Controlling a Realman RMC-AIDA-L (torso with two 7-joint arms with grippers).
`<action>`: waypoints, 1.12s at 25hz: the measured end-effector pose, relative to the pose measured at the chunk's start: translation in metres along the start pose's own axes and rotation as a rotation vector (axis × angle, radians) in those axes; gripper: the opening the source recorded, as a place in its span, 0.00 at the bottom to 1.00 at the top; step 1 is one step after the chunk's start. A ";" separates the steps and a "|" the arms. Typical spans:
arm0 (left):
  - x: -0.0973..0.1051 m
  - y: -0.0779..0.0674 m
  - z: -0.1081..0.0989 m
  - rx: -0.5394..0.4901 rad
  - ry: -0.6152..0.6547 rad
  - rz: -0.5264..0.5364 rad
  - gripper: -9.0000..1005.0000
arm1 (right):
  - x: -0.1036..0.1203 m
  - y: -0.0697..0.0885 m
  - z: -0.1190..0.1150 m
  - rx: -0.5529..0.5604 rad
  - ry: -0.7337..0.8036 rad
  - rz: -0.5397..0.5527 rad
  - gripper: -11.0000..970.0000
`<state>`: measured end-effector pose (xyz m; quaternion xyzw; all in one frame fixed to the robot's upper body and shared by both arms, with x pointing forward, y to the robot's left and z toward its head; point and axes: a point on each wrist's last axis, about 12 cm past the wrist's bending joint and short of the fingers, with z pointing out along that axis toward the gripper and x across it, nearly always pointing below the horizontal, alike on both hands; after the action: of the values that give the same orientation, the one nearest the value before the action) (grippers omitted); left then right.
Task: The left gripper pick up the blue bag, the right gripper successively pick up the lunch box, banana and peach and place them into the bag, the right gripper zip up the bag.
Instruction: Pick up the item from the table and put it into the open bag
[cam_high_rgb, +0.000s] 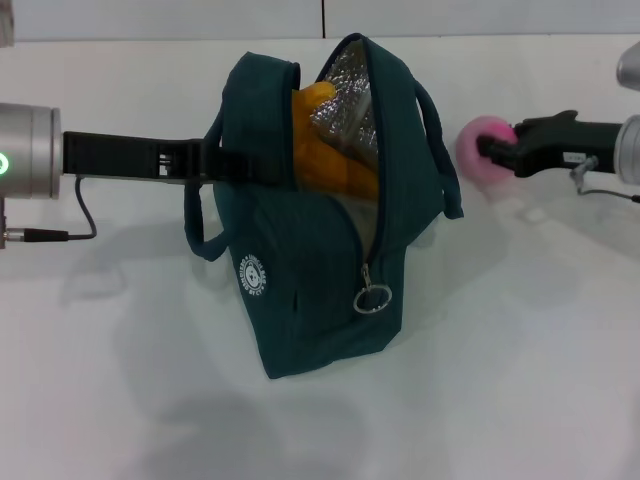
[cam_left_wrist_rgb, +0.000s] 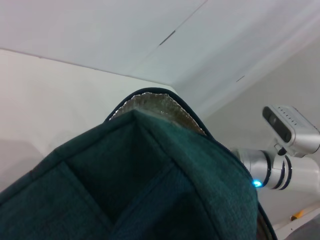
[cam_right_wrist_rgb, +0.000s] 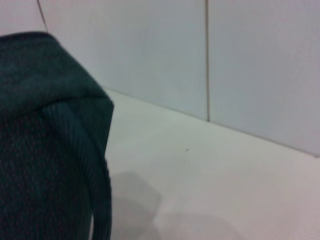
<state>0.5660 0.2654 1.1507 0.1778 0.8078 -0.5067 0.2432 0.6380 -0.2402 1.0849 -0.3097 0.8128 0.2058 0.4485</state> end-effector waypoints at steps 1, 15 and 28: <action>0.000 0.000 0.000 0.001 -0.001 0.000 0.04 | -0.001 -0.003 -0.006 0.013 -0.015 0.005 0.34; 0.003 0.001 -0.005 0.004 -0.016 -0.010 0.04 | -0.061 0.021 -0.086 -0.275 -0.429 -0.064 0.18; 0.001 0.000 -0.003 0.010 -0.015 -0.001 0.04 | -0.094 0.076 -0.044 -0.586 -0.405 -0.171 0.10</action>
<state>0.5647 0.2676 1.1513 0.1749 0.8035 -0.5119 0.2483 0.5975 -0.1820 1.1927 -0.4447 0.5851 0.4488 0.5084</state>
